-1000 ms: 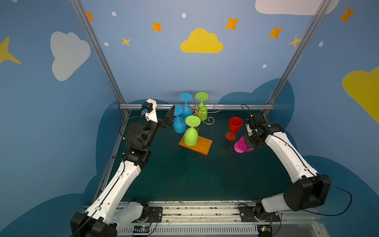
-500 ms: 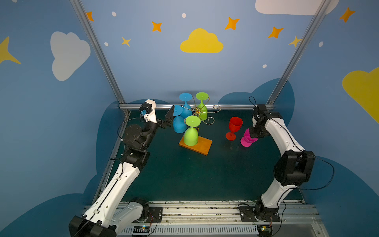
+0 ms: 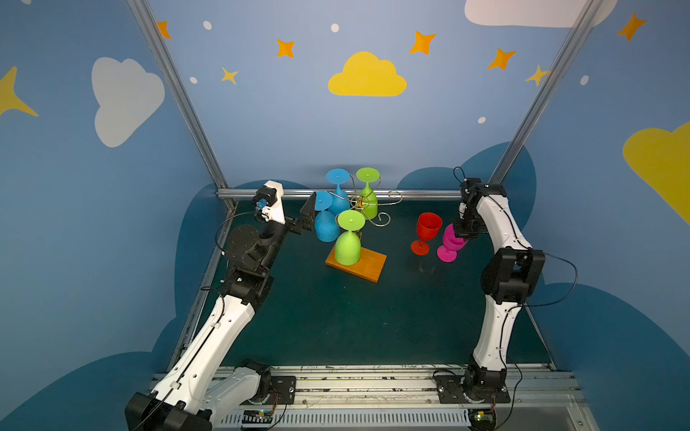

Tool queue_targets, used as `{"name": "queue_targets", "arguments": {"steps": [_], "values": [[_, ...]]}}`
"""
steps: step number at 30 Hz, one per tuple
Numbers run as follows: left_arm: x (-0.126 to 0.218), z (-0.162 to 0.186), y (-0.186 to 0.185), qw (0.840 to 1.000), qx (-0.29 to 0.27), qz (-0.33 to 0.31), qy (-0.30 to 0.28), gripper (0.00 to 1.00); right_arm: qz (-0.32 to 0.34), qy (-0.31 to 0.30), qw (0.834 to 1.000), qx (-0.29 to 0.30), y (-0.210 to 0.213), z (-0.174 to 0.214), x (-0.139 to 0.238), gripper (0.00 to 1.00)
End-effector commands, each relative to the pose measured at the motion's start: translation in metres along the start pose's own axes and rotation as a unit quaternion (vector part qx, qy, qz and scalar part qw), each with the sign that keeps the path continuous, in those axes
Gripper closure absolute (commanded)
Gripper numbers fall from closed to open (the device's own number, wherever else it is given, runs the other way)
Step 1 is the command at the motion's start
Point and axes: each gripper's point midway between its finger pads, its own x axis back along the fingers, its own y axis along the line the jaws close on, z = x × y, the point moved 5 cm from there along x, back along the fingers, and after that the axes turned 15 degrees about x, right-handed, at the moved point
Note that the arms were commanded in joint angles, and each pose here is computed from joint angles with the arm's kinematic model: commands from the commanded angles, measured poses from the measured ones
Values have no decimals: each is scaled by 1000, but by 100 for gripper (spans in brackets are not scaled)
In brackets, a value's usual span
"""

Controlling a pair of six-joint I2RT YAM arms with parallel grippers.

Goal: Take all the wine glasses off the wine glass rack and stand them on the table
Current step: 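Open the right gripper and lift it off the magenta glass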

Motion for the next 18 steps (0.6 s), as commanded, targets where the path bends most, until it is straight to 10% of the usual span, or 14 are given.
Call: {"name": "queue_targets", "arguments": {"steps": [1, 18], "values": [[3, -13, 0, 1000, 5, -7, -15, 1, -22, 9, 1000, -1, 3, 1, 5, 100], [1, -12, -1, 1000, 13, -4, -11, 0, -40, 1, 999, -4, -2, -17, -8, 99]]}}
